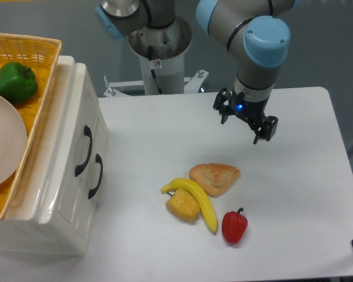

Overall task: Slide open the top white drawer
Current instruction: 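Move the gripper from its start pose toward the white cabinet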

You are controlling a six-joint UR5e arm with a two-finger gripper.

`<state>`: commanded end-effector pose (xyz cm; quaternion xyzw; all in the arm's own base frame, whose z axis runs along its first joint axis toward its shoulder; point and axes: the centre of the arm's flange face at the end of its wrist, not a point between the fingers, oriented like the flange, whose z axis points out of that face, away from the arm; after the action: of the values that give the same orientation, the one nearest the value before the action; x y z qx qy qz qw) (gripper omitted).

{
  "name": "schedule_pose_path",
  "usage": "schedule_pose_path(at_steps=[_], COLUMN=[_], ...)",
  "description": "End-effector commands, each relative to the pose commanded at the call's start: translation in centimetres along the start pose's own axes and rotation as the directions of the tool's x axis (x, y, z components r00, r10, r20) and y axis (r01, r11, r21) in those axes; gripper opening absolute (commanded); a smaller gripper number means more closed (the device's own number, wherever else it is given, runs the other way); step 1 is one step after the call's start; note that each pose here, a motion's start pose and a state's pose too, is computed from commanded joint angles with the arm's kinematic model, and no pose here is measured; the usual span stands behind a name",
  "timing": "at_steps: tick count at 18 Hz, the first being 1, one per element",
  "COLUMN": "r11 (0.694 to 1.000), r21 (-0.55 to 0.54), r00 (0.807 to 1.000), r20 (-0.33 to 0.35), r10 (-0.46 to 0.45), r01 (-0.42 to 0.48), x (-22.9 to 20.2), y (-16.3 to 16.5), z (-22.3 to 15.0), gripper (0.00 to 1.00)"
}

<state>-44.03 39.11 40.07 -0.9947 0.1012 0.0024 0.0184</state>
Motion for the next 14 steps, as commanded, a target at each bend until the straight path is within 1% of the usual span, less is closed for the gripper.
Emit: schedule_pose_path(at_steps=[6, 8, 11, 14], r11=[1.0, 1.0, 1.0, 1.0], r21=[0.001, -0.003, -0.007, -0.008], r00=[1.0, 1.0, 0.999, 0.999], r20=[-0.004, -0.009, -0.034, -0.038], r10=[0.003, 0.009, 0.008, 0.009], r01=[-0.003, -0.009, -0.008, -0.01], x=[0.2, 0.5, 1.1, 1.2], y=[-0.3, -0.7, -0.5, -0.5], z=[0.1, 0.5, 2.0, 2.1], gripper=[1.0, 1.0, 1.0, 1.0])
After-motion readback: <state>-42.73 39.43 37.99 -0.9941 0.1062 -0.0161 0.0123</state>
